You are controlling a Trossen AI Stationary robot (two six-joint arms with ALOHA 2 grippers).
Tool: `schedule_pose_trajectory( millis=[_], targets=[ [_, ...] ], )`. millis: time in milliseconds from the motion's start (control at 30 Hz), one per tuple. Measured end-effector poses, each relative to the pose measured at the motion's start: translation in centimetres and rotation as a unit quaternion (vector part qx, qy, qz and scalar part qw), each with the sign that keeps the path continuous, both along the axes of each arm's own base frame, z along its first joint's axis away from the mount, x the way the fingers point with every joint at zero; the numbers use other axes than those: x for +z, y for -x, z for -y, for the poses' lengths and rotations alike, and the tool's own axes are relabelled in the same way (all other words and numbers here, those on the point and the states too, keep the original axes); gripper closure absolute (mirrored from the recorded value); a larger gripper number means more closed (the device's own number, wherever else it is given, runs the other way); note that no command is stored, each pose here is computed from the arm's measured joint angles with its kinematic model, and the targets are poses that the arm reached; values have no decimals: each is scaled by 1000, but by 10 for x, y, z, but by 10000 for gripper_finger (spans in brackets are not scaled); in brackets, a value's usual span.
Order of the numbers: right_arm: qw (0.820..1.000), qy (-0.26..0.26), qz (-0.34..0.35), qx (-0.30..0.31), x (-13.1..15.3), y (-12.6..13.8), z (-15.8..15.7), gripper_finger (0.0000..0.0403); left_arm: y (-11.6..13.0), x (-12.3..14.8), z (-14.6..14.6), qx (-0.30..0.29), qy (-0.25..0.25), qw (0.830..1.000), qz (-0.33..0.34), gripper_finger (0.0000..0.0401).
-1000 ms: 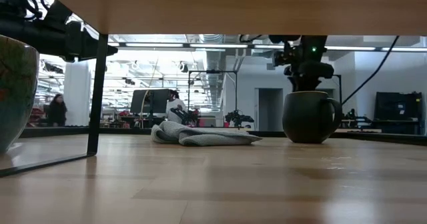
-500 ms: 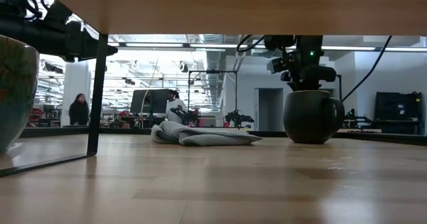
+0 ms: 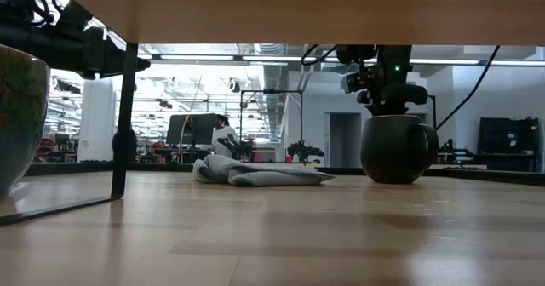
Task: Stack small to large cups/mugs on shelf
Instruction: Put the black mug on the shelf
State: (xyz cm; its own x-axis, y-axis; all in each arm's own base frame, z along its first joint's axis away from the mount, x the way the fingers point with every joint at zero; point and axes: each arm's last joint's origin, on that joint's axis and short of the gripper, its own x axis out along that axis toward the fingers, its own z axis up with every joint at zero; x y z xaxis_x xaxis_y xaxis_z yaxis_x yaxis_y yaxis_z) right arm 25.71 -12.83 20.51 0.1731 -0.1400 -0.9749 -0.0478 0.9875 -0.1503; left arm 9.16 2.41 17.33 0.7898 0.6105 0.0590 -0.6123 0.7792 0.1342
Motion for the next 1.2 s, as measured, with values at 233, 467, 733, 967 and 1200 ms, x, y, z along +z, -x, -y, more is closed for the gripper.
schedule_pose_trajectory(
  millis=[233, 467, 733, 967, 1200],
  targets=[
    [999, 6, 24, -23, 1, -4, 1, 345, 0, 0, 0, 0, 0, 1000, 0, 236],
    [1000, 4, 19, -16, -1, -6, 0, 344, 0, 0, 0, 0, 0, 1000, 0, 236],
    [1000, 7, 14, -8, -1, -5, -1, 377, 0, 0, 0, 0, 0, 1000, 0, 236],
    [1000, 5, 14, -7, -1, -5, -2, 377, 0, 0, 0, 0, 0, 1000, 0, 236],
    [1000, 3, 13, -20, -1, -5, -2, 377, 0, 0, 0, 0, 0, 1000, 0, 236]
  ],
)
